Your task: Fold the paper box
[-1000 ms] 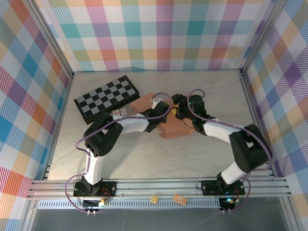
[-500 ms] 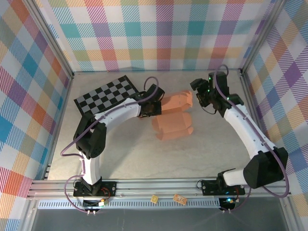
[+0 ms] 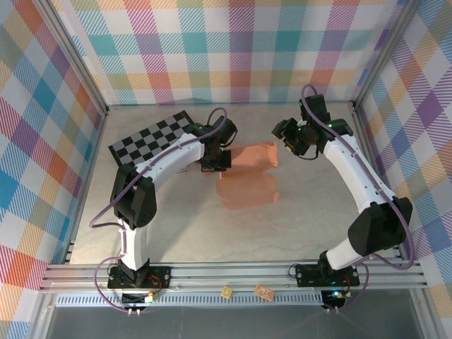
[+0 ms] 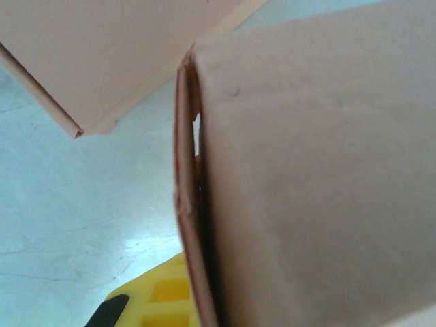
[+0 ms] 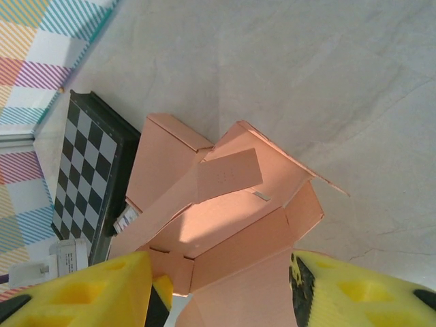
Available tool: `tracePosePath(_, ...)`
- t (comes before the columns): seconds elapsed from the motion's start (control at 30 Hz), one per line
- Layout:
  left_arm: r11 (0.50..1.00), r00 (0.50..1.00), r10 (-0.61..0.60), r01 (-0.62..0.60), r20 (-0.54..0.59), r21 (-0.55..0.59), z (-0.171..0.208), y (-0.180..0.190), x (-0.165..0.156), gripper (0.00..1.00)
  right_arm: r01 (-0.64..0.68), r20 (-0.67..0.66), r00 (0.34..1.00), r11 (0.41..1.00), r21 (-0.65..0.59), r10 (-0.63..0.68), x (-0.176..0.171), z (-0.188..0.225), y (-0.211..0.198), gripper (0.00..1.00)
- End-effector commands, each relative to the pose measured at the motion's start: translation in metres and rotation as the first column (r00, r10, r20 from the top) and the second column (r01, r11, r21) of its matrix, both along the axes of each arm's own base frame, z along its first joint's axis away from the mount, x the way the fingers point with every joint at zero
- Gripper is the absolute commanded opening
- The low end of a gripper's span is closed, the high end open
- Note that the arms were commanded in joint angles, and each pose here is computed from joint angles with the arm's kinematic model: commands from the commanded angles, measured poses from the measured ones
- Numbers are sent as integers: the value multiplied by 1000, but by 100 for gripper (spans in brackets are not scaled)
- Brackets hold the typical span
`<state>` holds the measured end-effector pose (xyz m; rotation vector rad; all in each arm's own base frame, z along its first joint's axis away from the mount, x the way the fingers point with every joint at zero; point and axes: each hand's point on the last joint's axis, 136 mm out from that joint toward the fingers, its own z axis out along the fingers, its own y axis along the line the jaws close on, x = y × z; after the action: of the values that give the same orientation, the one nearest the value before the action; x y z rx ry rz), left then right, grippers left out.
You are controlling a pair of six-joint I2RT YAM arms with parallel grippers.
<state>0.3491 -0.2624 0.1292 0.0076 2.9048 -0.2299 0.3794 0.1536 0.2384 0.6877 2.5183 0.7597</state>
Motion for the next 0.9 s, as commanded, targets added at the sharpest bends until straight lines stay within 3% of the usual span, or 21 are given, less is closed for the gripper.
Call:
tracePosePath(0.0,1000,998,-23,24,-52,18,4,7,-10,0,-37,-10,999,999,26,37,1,4,17,55)
tracePosePath(0.43,999,998,-37,37,-46,-2,8,5,-12,0,-89,-79,993,996,4,89,36,-42,55,54)
tracePosePath(0.67,999,999,-39,39,-37,-11,9,6,-14,0,-128,-85,989,988,-88,121,38,-59,50,53)
tracePosePath(0.87,999,999,-43,43,-31,-16,11,6,-14,0,-177,-134,975,984,3,176,30,-68,67,53)
